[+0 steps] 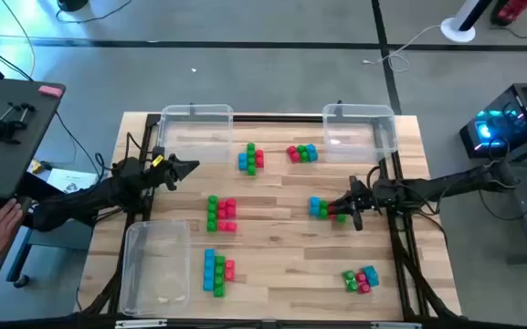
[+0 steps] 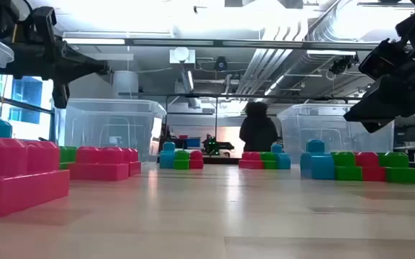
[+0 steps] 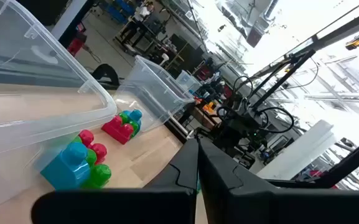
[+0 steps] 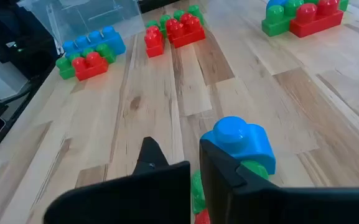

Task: Sort blocks

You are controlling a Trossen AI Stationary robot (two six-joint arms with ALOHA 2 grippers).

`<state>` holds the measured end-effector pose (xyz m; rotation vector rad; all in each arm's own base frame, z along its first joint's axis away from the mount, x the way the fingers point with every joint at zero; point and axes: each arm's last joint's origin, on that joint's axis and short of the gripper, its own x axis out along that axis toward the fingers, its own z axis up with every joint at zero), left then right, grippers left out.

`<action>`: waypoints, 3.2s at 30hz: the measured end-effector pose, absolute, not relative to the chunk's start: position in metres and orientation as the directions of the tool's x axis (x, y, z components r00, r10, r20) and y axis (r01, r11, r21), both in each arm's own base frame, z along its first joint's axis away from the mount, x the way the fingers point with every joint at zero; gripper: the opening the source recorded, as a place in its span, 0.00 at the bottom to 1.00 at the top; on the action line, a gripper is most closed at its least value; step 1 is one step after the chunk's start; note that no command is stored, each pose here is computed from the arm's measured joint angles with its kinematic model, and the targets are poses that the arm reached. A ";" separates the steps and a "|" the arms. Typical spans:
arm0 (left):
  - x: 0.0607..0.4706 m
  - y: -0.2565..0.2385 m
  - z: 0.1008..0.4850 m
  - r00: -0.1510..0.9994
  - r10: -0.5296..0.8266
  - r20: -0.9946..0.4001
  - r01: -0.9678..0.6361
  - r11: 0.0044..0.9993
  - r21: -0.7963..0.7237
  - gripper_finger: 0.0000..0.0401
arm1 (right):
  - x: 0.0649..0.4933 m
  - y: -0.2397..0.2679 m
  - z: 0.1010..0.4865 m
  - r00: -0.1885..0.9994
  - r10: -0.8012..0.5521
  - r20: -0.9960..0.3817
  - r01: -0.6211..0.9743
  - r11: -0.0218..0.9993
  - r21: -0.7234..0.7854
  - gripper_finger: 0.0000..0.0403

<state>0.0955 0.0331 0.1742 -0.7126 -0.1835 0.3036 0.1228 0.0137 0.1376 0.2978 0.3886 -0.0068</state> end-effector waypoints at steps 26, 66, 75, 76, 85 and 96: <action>0.095 0.033 0.174 0.940 0.335 0.062 -0.211 0.716 -0.666 0.00 | 0.123 0.014 0.138 0.926 0.050 -0.374 0.063 0.957 0.285 0.00; 0.095 0.033 0.174 0.940 0.335 0.063 -0.210 0.716 -0.666 0.00 | 0.123 0.014 0.137 0.926 0.050 -0.375 0.064 0.957 0.285 0.00; 0.095 0.033 0.174 0.940 0.335 0.062 -0.211 0.716 -0.666 0.00 | 0.123 0.014 0.138 0.926 0.050 -0.374 0.064 0.956 0.285 0.00; 0.095 0.033 0.174 0.940 0.335 0.062 -0.211 0.715 -0.666 0.00 | 0.123 0.014 0.138 0.926 0.050 -0.374 0.064 0.957 0.285 0.00; 0.095 0.033 0.176 0.939 0.334 0.085 -0.184 0.693 -0.697 0.00 | 0.123 0.014 0.138 0.926 0.050 -0.374 0.063 0.957 0.285 0.00; 0.087 0.044 0.191 0.679 0.702 0.214 0.025 0.268 -0.963 0.00 | 0.123 0.014 0.138 0.926 0.050 -0.374 0.063 0.957 0.285 0.00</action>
